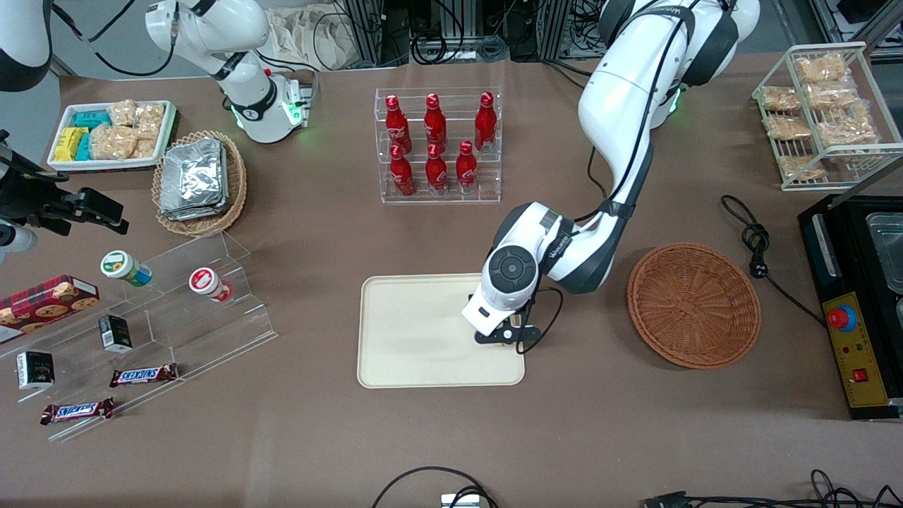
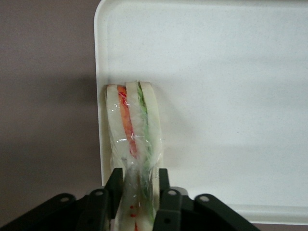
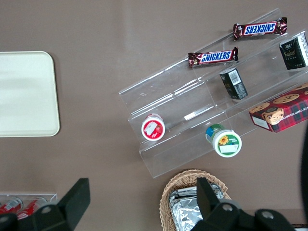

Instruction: Place sandwich from basket to tray

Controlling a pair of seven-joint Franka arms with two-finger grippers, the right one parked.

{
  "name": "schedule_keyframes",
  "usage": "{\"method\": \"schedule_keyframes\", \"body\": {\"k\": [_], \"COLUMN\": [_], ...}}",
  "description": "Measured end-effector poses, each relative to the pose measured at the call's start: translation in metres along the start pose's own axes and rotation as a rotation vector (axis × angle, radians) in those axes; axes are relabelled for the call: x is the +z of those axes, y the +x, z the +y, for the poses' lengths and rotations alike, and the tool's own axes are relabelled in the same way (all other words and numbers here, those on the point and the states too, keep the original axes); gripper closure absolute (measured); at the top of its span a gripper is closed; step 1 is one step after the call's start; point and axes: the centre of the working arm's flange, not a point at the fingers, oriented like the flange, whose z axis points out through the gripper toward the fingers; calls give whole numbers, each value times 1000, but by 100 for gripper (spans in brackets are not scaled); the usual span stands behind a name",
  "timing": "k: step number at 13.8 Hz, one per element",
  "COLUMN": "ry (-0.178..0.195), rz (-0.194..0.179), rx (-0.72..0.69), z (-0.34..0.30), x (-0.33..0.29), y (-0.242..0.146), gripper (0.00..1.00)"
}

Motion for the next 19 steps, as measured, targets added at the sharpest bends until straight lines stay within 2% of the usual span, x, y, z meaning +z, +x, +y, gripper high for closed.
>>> {"method": "schedule_keyframes", "body": {"k": [4,6,13,16,19], "ry": [-16,-10,2,26,53], "rz": [21,16,27,6,-39], "rx": [3,8,5,-12,8], "z": [3,-1,-49,-71,-121], "x": [-19,-39,-94,-124,-167], "y": [2,-5,-65,-73,-70], "gripper": [19,0,0,0,0]}}
